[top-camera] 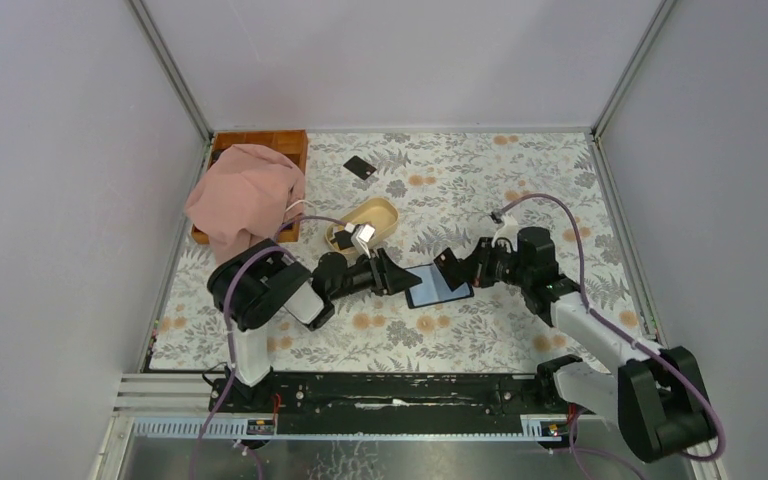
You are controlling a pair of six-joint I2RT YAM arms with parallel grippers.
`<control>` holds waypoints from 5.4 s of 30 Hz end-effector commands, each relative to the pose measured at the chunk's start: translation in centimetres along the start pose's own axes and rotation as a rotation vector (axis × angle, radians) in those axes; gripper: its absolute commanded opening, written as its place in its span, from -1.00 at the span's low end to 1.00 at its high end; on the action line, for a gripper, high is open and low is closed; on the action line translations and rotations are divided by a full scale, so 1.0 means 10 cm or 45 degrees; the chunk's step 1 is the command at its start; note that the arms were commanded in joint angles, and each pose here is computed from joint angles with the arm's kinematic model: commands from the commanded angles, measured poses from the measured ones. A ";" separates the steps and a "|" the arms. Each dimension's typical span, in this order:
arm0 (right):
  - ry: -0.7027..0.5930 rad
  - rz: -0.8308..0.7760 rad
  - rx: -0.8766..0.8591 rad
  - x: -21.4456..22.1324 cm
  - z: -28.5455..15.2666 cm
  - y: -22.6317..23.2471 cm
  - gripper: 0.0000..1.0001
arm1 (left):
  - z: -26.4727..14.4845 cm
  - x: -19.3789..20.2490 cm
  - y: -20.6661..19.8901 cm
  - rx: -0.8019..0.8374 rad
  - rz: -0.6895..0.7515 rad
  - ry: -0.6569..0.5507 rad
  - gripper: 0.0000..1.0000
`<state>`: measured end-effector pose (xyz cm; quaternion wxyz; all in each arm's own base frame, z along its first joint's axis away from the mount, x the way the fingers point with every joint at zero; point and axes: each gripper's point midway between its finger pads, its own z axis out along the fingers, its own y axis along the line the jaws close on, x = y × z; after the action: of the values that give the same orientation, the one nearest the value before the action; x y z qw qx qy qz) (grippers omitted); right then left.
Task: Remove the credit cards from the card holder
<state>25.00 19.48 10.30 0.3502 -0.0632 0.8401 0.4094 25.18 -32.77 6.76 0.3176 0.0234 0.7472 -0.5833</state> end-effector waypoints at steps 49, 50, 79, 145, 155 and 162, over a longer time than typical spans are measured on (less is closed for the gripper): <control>-0.176 -0.083 -0.197 0.12 -0.43 0.41 -0.32 | -0.95 -1.54 -0.20 -0.530 0.092 -0.935 -1.00; -0.173 -0.085 -0.198 0.12 -0.42 0.41 -0.32 | -1.06 -1.62 -0.12 -0.597 0.065 -1.018 -1.00; -0.097 -0.066 -0.193 0.25 -0.30 0.30 -0.32 | -0.68 -1.67 1.12 -1.084 -0.146 -0.798 -1.00; -0.120 -0.073 -0.284 0.25 -0.34 0.42 -0.32 | -1.30 -1.22 0.70 -1.187 -0.091 -0.512 0.14; -0.083 -0.049 -0.277 0.27 -0.30 0.40 -0.41 | -1.23 -1.17 0.43 -1.013 0.086 -0.504 0.51; -0.093 -0.052 -0.211 0.26 -0.31 0.33 -0.80 | -1.13 -1.43 0.42 -1.039 0.174 -0.571 0.32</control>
<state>19.60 19.76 10.79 0.3606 -0.0808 0.7980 0.4761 30.23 -16.25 8.59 0.4354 -0.1904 0.8532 -0.2147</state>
